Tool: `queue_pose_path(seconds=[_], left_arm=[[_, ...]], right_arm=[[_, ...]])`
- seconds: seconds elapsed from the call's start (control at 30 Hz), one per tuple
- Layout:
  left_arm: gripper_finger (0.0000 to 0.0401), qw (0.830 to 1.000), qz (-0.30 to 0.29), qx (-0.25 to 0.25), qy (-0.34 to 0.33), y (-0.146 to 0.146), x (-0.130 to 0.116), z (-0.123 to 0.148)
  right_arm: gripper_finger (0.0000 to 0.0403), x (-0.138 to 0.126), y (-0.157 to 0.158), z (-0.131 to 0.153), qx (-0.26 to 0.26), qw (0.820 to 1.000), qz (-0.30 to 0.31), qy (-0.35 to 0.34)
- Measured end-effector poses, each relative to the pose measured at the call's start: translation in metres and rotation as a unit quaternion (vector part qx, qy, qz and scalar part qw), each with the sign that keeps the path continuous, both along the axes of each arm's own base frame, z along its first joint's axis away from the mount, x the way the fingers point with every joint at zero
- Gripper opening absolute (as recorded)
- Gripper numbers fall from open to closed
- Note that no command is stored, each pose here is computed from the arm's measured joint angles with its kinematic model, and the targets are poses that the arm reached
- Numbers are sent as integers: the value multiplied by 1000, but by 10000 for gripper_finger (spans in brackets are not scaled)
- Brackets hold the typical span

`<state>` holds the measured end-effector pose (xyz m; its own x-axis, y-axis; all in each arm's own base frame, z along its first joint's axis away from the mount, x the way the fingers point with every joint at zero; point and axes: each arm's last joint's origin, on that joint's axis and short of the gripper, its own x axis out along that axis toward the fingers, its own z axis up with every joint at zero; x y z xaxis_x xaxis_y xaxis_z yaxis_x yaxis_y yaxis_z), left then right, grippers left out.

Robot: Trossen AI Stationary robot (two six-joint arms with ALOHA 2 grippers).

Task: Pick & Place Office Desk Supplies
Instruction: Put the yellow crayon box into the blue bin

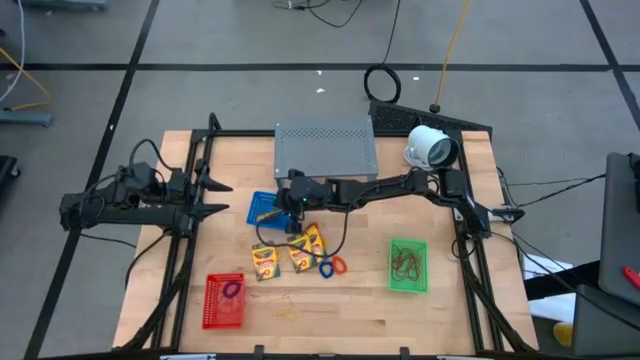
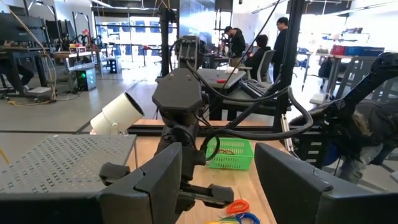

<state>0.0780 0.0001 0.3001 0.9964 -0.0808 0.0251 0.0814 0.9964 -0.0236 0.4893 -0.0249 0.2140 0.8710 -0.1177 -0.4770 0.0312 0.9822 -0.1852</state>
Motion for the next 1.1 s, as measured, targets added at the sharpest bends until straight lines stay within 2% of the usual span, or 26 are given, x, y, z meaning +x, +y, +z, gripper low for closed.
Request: queue_pose_path(seconds=[0.27,0.4,0.7,0.93,1.1], left_arm=[[214,1000,0,0,0,0,0,0],[214,1000,0,0,1,0,0,0],[214,1000,0,0,9,0,0,-2],[214,1000,0,0,12,0,0,-2],[214,1000,0,-1,16,0,0,-3]], right_arm=[[71,0,0,1,12,1000,-8,-5],[88,1,-1,1,1,1000,-29,-10],[105,2,6,12,4,998,-37,-46],[105,-11,22,39,6,999,-23,-47],[106,-30,34,71,20,999,-16,-40]])
